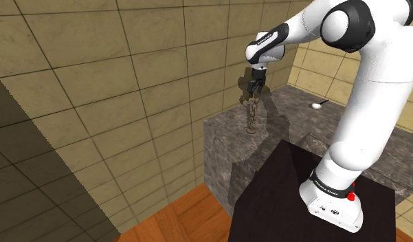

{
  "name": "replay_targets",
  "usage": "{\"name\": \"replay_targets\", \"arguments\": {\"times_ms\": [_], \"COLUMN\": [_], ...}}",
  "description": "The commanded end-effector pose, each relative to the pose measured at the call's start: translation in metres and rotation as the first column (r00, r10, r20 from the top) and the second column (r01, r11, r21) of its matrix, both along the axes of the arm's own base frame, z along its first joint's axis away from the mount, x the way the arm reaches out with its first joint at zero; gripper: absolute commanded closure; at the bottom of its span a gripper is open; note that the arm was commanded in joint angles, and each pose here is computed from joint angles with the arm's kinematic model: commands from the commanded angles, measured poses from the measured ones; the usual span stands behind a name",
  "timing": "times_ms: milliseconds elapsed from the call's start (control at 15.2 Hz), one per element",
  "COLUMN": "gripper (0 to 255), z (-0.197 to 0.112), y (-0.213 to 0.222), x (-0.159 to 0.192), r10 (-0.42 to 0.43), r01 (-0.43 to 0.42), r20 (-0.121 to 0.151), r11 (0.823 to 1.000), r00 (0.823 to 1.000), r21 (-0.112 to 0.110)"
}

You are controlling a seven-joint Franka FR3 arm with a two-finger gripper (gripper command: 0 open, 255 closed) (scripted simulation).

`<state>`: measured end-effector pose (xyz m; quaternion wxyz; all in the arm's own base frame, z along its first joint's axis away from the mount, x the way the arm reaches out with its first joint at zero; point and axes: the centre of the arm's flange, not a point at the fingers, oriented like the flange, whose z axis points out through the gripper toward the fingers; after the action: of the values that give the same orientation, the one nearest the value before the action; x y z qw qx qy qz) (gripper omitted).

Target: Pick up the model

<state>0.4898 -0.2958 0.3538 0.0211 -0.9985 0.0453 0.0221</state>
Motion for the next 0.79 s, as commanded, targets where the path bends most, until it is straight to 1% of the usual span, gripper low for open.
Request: {"name": "replay_targets", "arguments": {"times_ms": [0,726], "gripper": [0,0], "z": [-0.018,-0.1], "y": [-0.019,-0.118], "x": [0.011,0.068], "r10": [0.0,-0.005], "r01": [0.0,0.005], "r20": [-0.002,-0.013], "r11": [1.0,1.0], "r00": [1.0,1.0], "r21": [-0.001,-0.004]}}
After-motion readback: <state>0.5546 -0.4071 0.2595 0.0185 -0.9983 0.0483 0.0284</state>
